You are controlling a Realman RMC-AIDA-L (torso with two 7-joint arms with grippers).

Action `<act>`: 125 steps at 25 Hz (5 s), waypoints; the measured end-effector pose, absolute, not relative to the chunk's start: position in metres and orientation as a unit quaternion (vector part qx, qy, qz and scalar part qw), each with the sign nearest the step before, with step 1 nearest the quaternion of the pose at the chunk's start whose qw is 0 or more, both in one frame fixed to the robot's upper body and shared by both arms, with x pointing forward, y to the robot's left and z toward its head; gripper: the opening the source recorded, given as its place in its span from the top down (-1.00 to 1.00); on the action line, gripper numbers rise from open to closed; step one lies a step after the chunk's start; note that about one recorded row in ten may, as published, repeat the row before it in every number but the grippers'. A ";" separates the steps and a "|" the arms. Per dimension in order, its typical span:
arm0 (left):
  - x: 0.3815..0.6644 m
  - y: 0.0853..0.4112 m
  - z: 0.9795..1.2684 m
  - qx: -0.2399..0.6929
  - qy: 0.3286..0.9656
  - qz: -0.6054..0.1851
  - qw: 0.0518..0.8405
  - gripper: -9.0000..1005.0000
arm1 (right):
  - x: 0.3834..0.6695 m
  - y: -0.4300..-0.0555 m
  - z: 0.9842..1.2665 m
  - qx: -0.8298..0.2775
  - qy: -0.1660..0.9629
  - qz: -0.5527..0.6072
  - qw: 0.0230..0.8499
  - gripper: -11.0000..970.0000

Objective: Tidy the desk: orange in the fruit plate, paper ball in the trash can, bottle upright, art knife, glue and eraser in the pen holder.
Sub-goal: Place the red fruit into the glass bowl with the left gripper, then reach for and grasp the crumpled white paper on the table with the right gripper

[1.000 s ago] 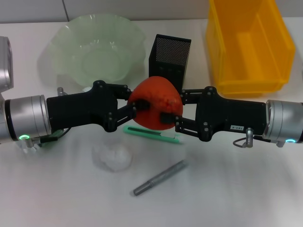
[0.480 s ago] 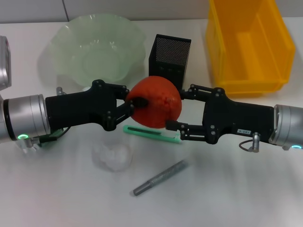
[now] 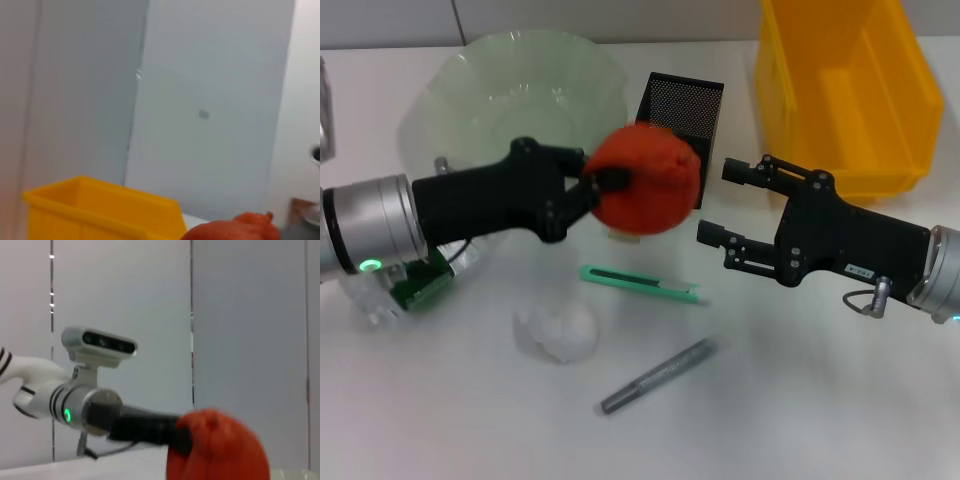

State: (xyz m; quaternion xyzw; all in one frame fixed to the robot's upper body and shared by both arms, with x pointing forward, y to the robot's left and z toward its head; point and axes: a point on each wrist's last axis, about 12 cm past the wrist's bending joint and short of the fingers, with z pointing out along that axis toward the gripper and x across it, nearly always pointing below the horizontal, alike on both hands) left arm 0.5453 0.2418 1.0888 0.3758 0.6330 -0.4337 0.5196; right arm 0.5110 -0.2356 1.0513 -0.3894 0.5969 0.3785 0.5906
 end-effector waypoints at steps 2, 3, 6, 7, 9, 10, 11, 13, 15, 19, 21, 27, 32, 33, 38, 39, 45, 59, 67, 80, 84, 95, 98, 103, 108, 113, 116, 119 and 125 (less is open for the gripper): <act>0.548 0.244 1.090 0.362 0.635 -0.427 0.532 0.86 | 0.511 -0.236 1.048 -0.388 0.606 0.373 0.586 -0.54; 0.551 0.245 1.090 0.352 0.638 -0.422 0.540 0.87 | 0.511 -0.236 1.048 -0.388 0.606 0.373 0.586 -0.54; 0.554 0.246 1.090 0.339 0.642 -0.414 0.549 0.88 | 0.511 -0.236 1.043 -0.387 0.618 0.364 0.579 -0.54; 0.564 0.250 1.088 0.298 0.658 -0.388 0.572 0.88 | 0.510 -0.236 1.041 -0.386 0.622 0.362 0.577 -0.54; 0.570 0.250 1.087 0.278 0.666 -0.373 0.583 0.88 | 0.510 -0.236 1.038 -0.383 0.629 0.358 0.574 -0.54; 0.570 0.250 1.087 0.278 0.666 -0.373 0.583 0.88 | 0.510 -0.236 1.037 -0.381 0.633 0.356 0.572 -0.54; 0.575 0.251 1.085 0.262 0.672 -0.360 0.591 0.88 | 0.510 -0.236 1.035 -0.380 0.637 0.353 0.570 -0.54; 0.587 0.252 1.081 0.228 0.691 -0.327 0.603 0.88 | 0.511 -0.236 1.033 -0.377 0.643 0.349 0.568 -0.54; 0.594 0.253 1.079 0.208 0.703 -0.307 0.607 0.88 | 0.511 -0.236 1.032 -0.375 0.647 0.346 0.567 -0.54; 0.602 0.254 1.074 0.188 0.722 -0.272 0.608 0.88 | 0.508 -0.237 1.027 -0.363 0.654 0.332 0.574 -0.54; 0.603 0.253 1.072 0.189 0.726 -0.261 0.608 0.88 | 0.508 -0.238 1.024 -0.353 0.659 0.323 0.580 -0.53; 0.604 0.256 1.068 0.188 0.731 -0.239 0.610 0.88 | 0.507 -0.240 1.021 -0.338 0.667 0.311 0.586 -0.53; 0.607 0.258 1.065 0.174 0.741 -0.222 0.609 0.84 | 0.507 -0.240 1.021 -0.337 0.665 0.313 0.588 -0.53; 0.608 0.258 1.064 0.171 0.745 -0.217 0.607 0.83 | 0.507 -0.240 1.021 -0.337 0.665 0.313 0.588 -0.53; 0.609 0.260 1.063 0.163 0.748 -0.213 0.608 0.75 | 0.507 -0.240 1.022 -0.332 0.666 0.313 0.591 -0.53; 0.609 0.260 1.063 0.163 0.748 -0.213 0.608 0.74 | 0.507 -0.240 1.022 -0.330 0.665 0.313 0.592 -0.53; 0.608 0.259 1.064 0.163 0.745 -0.217 0.609 0.35 | 0.507 -0.240 1.022 -0.327 0.666 0.313 0.593 -0.53; 0.565 0.261 1.091 0.218 0.637 -0.388 0.629 -0.65 | 0.510 -0.241 1.025 -0.312 0.665 0.316 0.600 -0.53; 0.515 0.278 1.097 0.341 0.599 -0.472 0.550 -0.66 | 0.516 -0.243 1.032 -0.306 0.661 0.330 0.601 -0.53; 0.506 0.290 1.089 0.382 0.633 -0.474 0.478 -0.65 | 0.521 -0.250 1.051 -0.314 0.650 0.386 0.574 -0.53; 0.509 0.286 1.087 0.382 0.638 -0.469 0.477 -0.65 | 0.522 -0.253 1.052 -0.332 0.664 0.394 0.541 -0.53; 0.503 0.289 1.084 0.401 0.641 -0.468 0.457 -0.64 | 0.529 -0.252 1.075 -0.399 0.638 0.431 0.498 -0.53; 0.501 0.295 1.084 0.399 0.645 -0.463 0.459 -0.64 | 0.533 -0.251 1.082 -0.412 0.631 0.438 0.490 -0.53; 0.499 0.299 1.083 0.405 0.646 -0.453 0.462 -0.64 | 0.544 -0.241 1.091 -0.456 0.633 0.445 0.440 -0.53; 0.502 0.295 1.082 0.424 0.649 -0.447 0.445 -0.63 | 0.546 -0.241 1.093 -0.459 0.638 0.441 0.433 -0.53; 0.509 0.287 1.073 0.447 0.672 -0.424 0.411 -0.63 | 0.543 -0.248 1.092 -0.447 0.647 0.439 0.434 -0.53; 0.512 0.284 1.066 0.459 0.687 -0.402 0.394 -0.63 | 0.545 -0.249 1.090 -0.441 0.657 0.435 0.430 -0.53; 0.513 0.281 1.063 0.470 0.692 -0.392 0.383 -0.63 | 0.544 -0.249 1.085 -0.442 0.670 0.429 0.414 -0.53; 0.514 0.275 1.060 0.497 0.692 -0.379 0.362 -0.62 | 0.541 -0.251 1.081 -0.443 0.675 0.427 0.408 -0.53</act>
